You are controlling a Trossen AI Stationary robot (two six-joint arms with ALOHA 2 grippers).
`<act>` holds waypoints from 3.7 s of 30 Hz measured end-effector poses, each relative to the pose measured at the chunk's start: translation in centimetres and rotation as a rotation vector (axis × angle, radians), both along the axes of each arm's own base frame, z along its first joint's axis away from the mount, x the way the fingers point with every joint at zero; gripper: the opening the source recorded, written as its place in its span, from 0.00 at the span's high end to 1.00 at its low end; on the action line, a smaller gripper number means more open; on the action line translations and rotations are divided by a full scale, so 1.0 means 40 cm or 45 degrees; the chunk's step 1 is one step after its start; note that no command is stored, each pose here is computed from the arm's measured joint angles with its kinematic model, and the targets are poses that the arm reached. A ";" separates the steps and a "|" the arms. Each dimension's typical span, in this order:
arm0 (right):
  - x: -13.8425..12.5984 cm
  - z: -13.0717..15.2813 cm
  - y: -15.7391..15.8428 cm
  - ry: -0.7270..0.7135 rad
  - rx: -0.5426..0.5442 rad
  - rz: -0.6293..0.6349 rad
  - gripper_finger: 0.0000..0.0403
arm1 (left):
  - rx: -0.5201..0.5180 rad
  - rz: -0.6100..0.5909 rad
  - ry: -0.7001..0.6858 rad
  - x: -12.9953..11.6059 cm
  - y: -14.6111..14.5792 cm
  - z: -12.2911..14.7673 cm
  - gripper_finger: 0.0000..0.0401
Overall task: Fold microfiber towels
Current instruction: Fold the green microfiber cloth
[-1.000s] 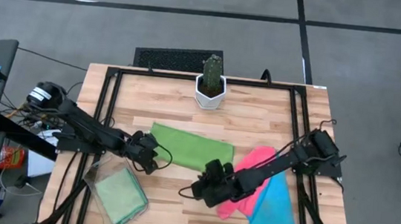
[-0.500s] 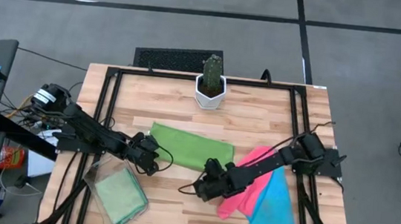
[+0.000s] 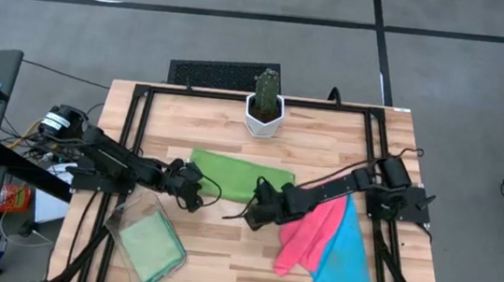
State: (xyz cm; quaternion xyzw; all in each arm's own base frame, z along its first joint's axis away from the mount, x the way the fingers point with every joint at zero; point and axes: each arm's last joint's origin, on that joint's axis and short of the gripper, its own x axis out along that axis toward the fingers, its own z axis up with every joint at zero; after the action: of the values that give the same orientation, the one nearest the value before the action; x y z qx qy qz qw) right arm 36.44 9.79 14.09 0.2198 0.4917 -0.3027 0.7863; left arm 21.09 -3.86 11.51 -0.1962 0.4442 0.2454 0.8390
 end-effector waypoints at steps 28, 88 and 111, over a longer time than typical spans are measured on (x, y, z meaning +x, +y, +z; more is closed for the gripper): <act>-0.023 -0.046 0.088 0.013 -0.059 0.047 0.79 | -0.021 -0.036 -0.161 -0.019 0.071 0.097 0.99; -0.223 -0.115 0.085 -0.458 0.125 -0.218 0.93 | -0.086 -0.159 0.065 -0.045 0.065 0.088 0.99; -0.223 -0.025 0.078 -0.555 0.211 -0.133 0.94 | -0.195 -0.125 0.055 -0.149 0.039 -0.003 1.00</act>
State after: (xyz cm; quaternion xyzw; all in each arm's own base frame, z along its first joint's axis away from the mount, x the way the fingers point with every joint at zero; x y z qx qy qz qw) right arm 27.50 12.92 13.10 0.3687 0.3214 -0.2469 0.8366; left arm 15.15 -2.31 11.38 -0.2326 0.4888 0.1733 0.8228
